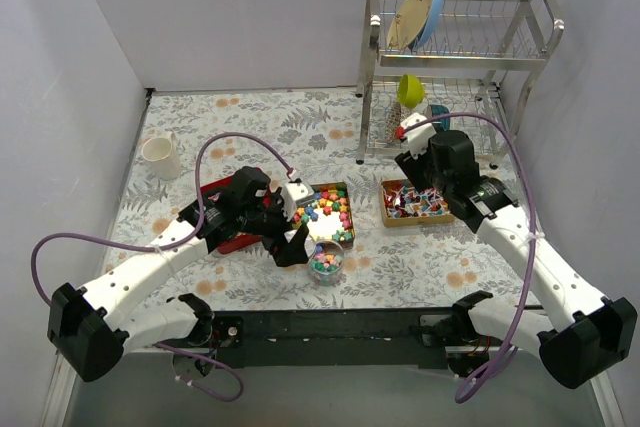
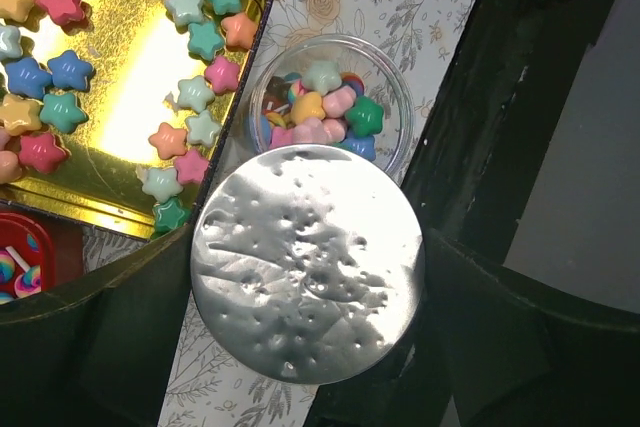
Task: Pack the candies
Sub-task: Close the bottle lid on the packing bottle.
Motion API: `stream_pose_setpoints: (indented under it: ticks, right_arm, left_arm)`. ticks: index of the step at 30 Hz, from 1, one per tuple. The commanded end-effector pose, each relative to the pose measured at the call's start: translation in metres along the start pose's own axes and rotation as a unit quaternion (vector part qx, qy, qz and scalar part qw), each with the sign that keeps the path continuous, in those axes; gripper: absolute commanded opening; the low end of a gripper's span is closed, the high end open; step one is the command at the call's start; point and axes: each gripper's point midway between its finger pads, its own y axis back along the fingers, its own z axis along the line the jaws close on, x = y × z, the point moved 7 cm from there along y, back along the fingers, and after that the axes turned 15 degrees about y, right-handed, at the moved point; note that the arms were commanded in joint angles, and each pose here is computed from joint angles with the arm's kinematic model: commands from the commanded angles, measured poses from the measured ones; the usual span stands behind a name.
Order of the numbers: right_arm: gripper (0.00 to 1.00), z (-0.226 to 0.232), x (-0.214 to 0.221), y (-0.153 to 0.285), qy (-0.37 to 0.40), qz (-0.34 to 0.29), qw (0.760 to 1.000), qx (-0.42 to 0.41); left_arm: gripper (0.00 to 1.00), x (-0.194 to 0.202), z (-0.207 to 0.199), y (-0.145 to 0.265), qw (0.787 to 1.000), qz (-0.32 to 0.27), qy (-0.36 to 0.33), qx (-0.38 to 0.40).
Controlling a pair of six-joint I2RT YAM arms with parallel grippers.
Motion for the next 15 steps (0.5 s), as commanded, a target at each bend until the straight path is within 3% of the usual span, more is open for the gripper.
stream_pose_setpoints:
  ticks: [1,9,15]
  right_arm:
    - [0.72,-0.018,0.003,0.016,-0.035,-0.008,0.999,0.016]
    - [0.72,-0.019,0.029,0.026,-0.076,-0.002,0.997,0.018]
    - [0.72,-0.022,0.042,0.03,-0.108,0.002,0.994,0.012]
  left_arm:
    - [0.76,-0.028,-0.004,0.0,0.994,-0.074,-0.084,0.0]
    - [0.76,-0.009,-0.007,-0.028,0.994,-0.054,-0.098,0.015]
    - [0.76,0.001,-0.011,-0.047,0.993,-0.072,-0.092,0.015]
